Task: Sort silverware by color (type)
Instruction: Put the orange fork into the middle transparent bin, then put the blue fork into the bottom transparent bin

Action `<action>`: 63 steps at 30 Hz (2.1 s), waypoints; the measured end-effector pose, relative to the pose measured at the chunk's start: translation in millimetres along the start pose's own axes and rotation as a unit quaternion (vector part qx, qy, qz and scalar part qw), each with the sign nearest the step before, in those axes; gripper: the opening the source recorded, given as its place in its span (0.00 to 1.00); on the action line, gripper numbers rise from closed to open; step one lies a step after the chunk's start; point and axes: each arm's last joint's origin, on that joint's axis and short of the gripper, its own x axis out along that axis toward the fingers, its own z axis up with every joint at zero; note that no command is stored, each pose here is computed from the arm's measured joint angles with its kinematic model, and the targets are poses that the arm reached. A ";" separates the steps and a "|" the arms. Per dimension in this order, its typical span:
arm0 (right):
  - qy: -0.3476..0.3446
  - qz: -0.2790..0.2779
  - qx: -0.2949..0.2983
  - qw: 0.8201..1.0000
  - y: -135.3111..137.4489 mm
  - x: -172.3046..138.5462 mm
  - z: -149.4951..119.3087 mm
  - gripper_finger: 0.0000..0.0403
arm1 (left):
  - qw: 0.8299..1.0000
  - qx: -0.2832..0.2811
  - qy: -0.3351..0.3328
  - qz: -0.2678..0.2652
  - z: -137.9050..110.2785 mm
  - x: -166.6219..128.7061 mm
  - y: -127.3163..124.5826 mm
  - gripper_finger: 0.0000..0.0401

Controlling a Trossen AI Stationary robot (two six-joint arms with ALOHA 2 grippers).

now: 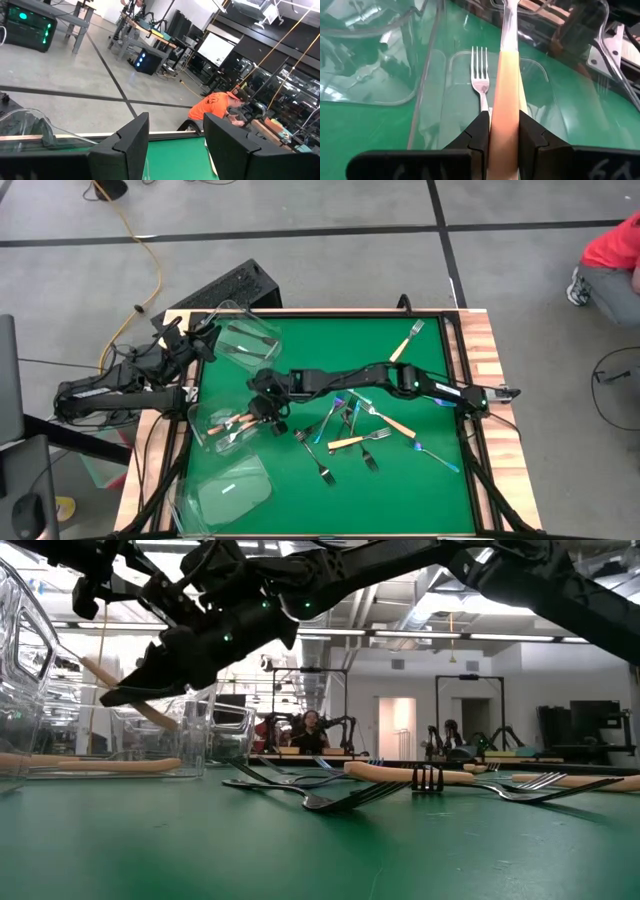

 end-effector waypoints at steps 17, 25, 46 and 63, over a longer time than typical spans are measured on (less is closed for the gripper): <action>0.007 -0.018 -0.013 1.000 -1.9 -0.3 -0.5 0.24 | 1.000 0.000 0.000 0.000 0.0 0.0 0.0 0.43; 0.015 -0.064 -0.017 0.998 -5.5 -0.6 1.0 0.24 | 1.000 0.001 0.000 0.001 -0.2 0.0 0.1 0.43; 0.013 -0.090 0.009 0.996 -10.2 -13.8 13.8 0.50 | 1.000 0.009 0.007 0.005 -1.8 0.0 1.3 0.43; 0.154 -0.302 0.077 0.938 -47.7 -194.9 83.9 0.50 | 1.000 -0.001 0.006 0.005 -1.5 0.0 1.1 0.43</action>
